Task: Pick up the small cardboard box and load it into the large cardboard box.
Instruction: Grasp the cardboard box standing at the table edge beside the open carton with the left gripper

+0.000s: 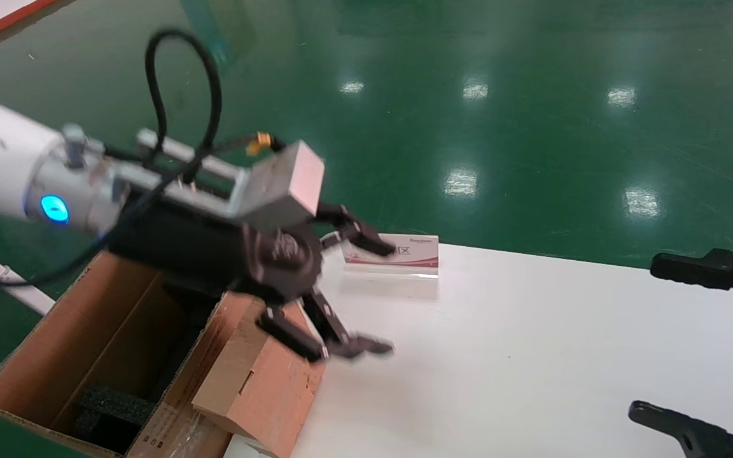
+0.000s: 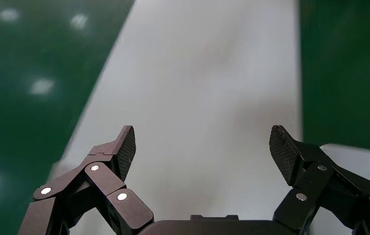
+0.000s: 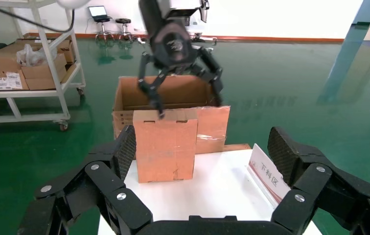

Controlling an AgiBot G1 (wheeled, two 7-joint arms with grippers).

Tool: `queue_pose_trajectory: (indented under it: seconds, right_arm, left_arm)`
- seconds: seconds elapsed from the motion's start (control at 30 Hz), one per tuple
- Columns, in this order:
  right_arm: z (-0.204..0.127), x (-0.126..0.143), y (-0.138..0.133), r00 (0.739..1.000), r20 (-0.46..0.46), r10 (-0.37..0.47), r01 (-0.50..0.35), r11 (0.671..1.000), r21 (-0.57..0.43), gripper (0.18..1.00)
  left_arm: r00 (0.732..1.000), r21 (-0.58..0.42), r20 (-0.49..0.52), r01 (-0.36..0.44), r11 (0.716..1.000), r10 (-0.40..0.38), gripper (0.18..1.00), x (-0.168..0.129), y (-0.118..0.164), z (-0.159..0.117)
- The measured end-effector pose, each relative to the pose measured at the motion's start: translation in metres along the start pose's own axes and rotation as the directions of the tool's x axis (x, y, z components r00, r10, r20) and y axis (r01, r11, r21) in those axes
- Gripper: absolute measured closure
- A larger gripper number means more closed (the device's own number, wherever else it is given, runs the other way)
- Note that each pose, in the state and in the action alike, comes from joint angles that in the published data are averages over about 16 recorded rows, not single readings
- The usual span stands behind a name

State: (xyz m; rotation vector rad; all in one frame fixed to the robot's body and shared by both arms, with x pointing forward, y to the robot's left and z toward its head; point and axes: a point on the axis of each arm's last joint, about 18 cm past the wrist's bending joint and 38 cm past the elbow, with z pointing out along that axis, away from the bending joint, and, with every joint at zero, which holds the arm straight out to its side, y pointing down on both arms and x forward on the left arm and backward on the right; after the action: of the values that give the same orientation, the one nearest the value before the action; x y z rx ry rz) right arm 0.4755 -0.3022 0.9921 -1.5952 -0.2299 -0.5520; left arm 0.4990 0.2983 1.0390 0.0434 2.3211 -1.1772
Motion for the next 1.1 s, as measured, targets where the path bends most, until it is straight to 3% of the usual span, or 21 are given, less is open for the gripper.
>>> queue_pose_trajectory:
  seconds: [0.33, 0.6, 0.83, 1.1]
  right_arm:
    - [0.000, 0.000, 0.000, 1.000, 0.000, 0.000, 0.000, 1.000, 0.000, 0.178]
    - [0.000, 0.000, 0.000, 1.000, 0.000, 0.000, 0.000, 1.000, 0.000, 0.178]
    - [0.000, 0.000, 0.000, 1.000, 0.000, 0.000, 0.000, 1.000, 0.000, 0.178]
    - [0.000, 0.000, 0.000, 1.000, 0.000, 0.000, 0.000, 1.000, 0.000, 0.178]
  left_arm:
    - [0.996, -0.221, 0.068, 0.073, 0.972, -0.060, 0.184, -0.012, -0.013, -0.015]
    - [0.978, -0.376, 0.111, 0.206, 0.904, -0.177, 0.184, -0.011, -0.010, -0.021]
    - [0.945, -0.504, 0.161, 0.326, 0.800, -0.283, 0.184, -0.005, -0.005, -0.023]
    - [0.891, -0.654, 0.225, 0.439, 0.616, -0.396, 0.184, 0.009, 0.002, -0.022]
